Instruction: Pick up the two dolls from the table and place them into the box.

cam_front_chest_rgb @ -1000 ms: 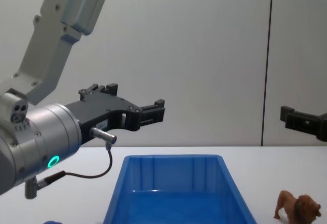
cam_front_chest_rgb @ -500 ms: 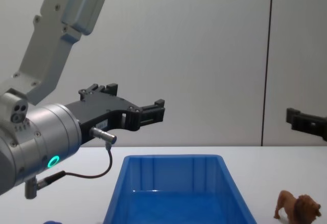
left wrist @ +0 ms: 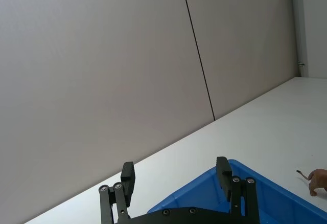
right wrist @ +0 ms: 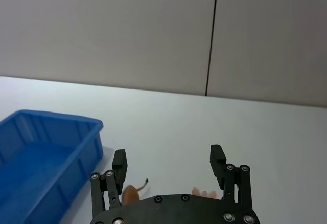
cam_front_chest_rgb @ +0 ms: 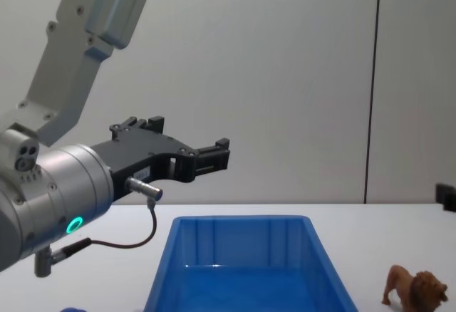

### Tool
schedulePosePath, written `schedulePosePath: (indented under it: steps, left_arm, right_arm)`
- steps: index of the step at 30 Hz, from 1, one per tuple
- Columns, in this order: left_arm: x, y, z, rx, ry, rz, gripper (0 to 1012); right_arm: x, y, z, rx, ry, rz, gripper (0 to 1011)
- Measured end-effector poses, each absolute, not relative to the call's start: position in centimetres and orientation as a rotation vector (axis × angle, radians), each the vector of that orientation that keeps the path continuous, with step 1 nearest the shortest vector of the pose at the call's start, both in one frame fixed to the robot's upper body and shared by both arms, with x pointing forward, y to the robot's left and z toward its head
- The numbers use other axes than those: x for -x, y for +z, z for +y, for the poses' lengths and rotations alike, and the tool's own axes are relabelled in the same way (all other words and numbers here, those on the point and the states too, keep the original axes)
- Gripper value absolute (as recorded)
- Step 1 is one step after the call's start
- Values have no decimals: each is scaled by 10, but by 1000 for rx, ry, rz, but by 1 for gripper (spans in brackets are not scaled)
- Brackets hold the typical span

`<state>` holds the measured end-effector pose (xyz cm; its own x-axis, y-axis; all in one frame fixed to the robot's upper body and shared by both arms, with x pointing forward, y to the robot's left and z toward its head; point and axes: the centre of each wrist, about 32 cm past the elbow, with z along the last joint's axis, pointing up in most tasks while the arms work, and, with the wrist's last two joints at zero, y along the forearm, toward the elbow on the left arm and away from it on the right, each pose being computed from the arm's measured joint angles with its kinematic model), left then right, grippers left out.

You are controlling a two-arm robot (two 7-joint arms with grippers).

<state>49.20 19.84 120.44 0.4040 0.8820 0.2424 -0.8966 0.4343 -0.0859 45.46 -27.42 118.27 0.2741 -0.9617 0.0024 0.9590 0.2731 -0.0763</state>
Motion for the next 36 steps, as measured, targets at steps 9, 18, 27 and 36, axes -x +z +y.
schedulePosePath:
  steps: [9, 18, 27, 36]
  left_arm:
    - [-492, 1204, 198, -61, 1124, -268, 1001]
    - [-492, 1204, 198, -61, 1124, -268, 1001]
    - [-492, 1204, 198, -61, 1124, -268, 1001]
    - [-492, 1204, 198, -61, 1124, -268, 1001]
  right_arm:
    - [-454, 1176, -283, 122, -1327, 114, 1001]
    - [-451, 1168, -285, 182, -1354, 170, 1001]
    - [-447, 1157, -285, 231, -1370, 210, 1001]
    - [-446, 1145, -286, 265, -1370, 231, 1001]
